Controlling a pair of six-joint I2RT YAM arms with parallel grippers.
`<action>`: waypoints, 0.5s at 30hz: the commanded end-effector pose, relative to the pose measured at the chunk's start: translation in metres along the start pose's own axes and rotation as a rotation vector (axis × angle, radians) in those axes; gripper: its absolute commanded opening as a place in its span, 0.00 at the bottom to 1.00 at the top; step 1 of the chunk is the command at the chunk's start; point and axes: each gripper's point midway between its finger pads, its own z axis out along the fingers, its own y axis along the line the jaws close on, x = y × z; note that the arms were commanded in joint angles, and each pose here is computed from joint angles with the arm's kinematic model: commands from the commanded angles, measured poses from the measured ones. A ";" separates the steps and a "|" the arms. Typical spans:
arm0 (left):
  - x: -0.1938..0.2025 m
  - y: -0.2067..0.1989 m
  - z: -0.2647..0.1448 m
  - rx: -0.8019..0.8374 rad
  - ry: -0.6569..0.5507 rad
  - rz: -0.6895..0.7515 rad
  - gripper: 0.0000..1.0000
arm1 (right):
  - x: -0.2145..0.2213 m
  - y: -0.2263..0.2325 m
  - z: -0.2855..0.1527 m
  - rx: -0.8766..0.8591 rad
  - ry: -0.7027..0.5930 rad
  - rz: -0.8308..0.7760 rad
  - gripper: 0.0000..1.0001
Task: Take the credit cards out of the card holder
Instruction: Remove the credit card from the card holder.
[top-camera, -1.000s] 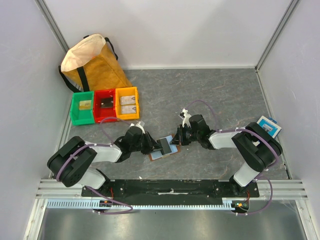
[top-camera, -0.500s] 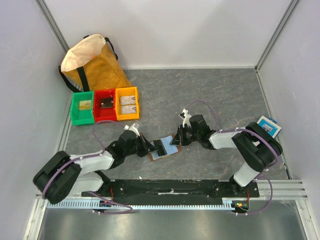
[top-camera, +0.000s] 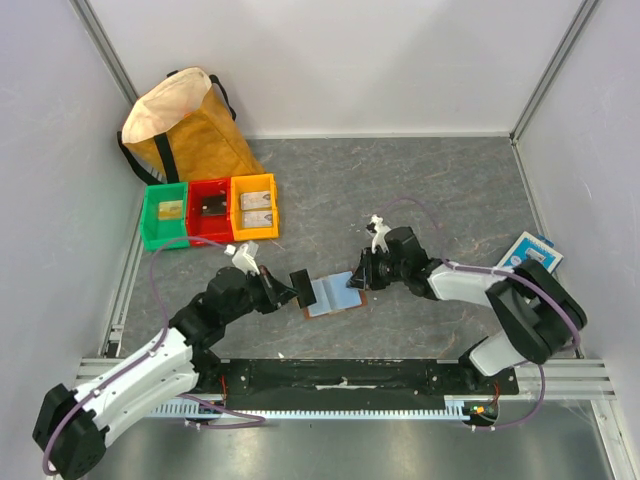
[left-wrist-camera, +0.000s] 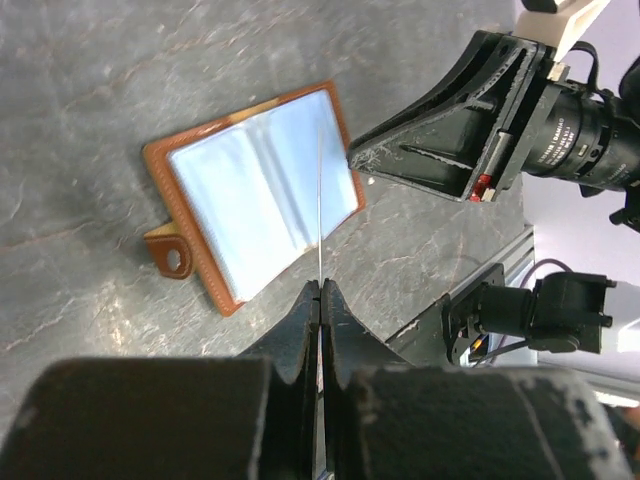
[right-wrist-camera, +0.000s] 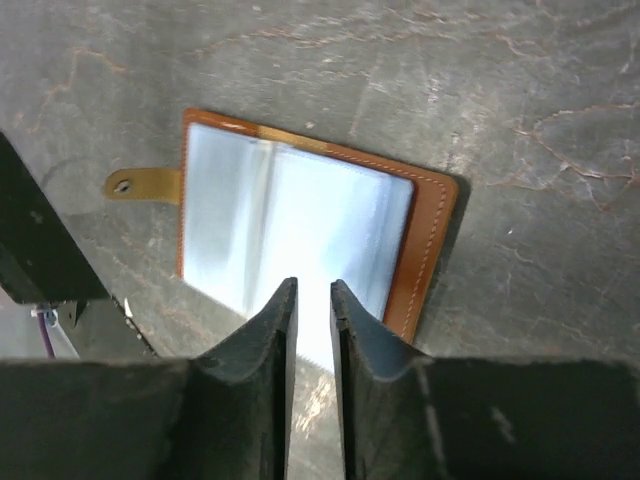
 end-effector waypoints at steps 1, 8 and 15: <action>-0.028 -0.028 -0.018 0.063 -0.075 0.225 0.02 | -0.037 0.035 -0.029 -0.072 -0.109 -0.116 0.31; -0.047 -0.092 -0.043 0.294 -0.121 0.448 0.02 | -0.062 0.106 -0.081 -0.331 -0.242 -0.295 0.58; -0.053 -0.145 -0.058 0.533 -0.160 0.535 0.02 | -0.059 0.156 -0.113 -0.582 -0.323 -0.402 0.69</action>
